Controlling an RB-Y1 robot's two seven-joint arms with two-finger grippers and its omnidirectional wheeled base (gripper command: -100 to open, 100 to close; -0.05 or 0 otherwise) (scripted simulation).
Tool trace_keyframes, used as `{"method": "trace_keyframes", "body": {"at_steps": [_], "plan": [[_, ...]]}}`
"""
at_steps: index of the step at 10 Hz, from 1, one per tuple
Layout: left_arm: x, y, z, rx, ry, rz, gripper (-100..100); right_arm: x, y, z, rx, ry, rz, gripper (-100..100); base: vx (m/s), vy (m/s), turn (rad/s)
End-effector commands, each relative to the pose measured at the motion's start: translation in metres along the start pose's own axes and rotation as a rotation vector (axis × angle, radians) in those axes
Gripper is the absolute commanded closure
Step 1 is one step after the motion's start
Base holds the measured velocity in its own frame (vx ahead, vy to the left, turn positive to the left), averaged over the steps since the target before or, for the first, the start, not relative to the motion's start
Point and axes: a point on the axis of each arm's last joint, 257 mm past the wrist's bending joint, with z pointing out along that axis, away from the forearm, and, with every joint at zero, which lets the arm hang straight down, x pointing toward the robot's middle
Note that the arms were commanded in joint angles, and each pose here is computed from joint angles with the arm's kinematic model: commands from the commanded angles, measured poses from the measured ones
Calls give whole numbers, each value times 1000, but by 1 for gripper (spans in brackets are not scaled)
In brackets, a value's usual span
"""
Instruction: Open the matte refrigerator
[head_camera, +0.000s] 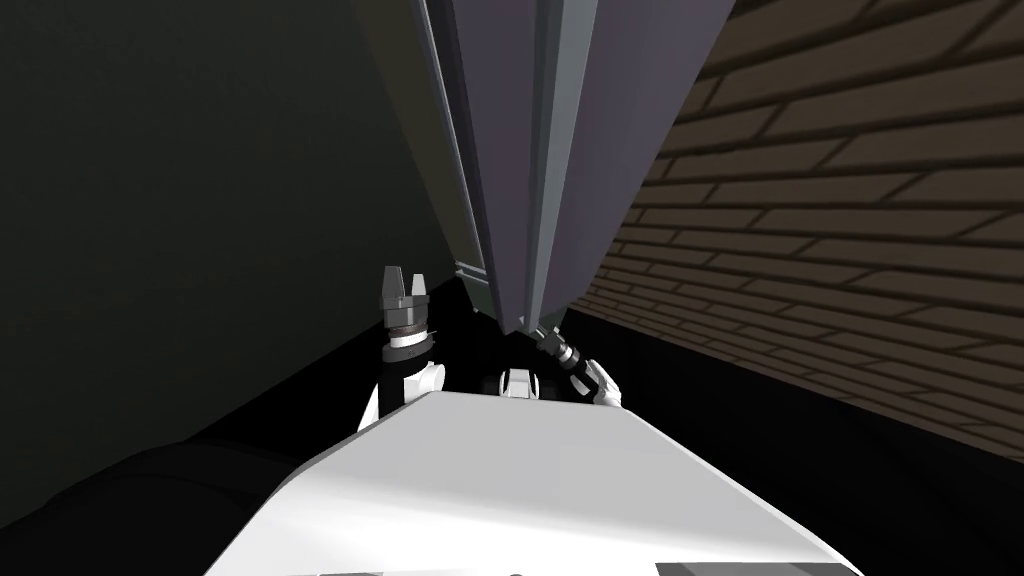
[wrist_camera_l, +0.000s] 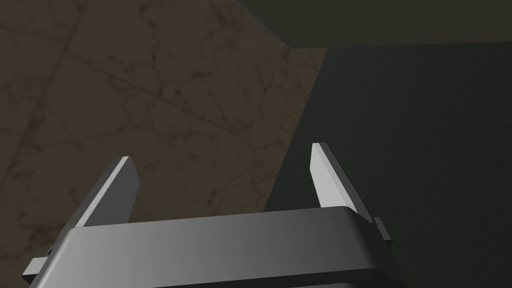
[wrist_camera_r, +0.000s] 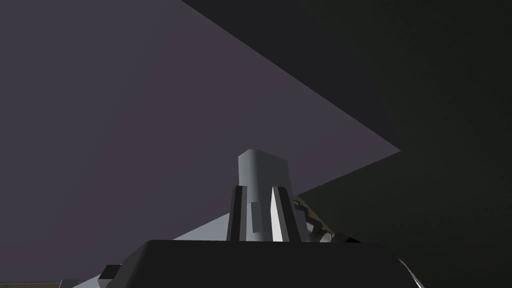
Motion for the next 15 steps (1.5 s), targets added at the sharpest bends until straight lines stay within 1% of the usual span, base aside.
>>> {"method": "trace_keyframes", "body": {"at_steps": [1, 2, 3, 5, 6, 9, 10, 11, 12, 13, 14, 15], "plan": [[0, 0, 0, 0, 0, 0, 0, -25, 5, 13, -38, -97, 12, 100, -92, -215, 131], [0, 0, 0, 0, 0, 0, 0, -25, 5, 13, -38, -97, 12, 100, -54, -155, 53], [0, 0, 0, 0, 0, 0, 0, -9, -6, 14, -37, -42, 13, -100, -57, -77, 54], [0, 0, 0, 0, 0, 0, 0, -4, -21, 26, -28, -35, 8, -100, -116, -23, 97], [0, 0, 0, 0, 0, 0, 0, -1, -36, 38, -18, -28, 5, -100, -144, -5, 68], [0, 0, 0, 0, 0, 0, 0, 4, -60, 56, 0, -19, 0, -100, -108, -22, 77], [0, 0, 0, 0, 0, 0, 0, 4, -60, 56, 0, -19, 0, -100, -39, -17, 27], [0, 0, 0, 0, 0, 0, 0, 4, -68, 62, 7, -16, -1, -100, -43, -10, 33], [0, 0, 0, 0, 0, 0, 0, 4, -68, 62, 7, -16, -1, -100, -44, -3, 26], [0, 0, 0, 0, 0, 0, 0, 17, -53, 48, -17, 31, 13, -100, 0, 0, 0], [0, 0, 0, 0, 0, 0, 0, 21, -52, 46, -19, 44, 15, 0, 10, 1, -4], [0, 0, 0, 0, 0, 0, 0, 25, -50, 43, -22, 56, 16, 0, 5, -3, -6]]}}
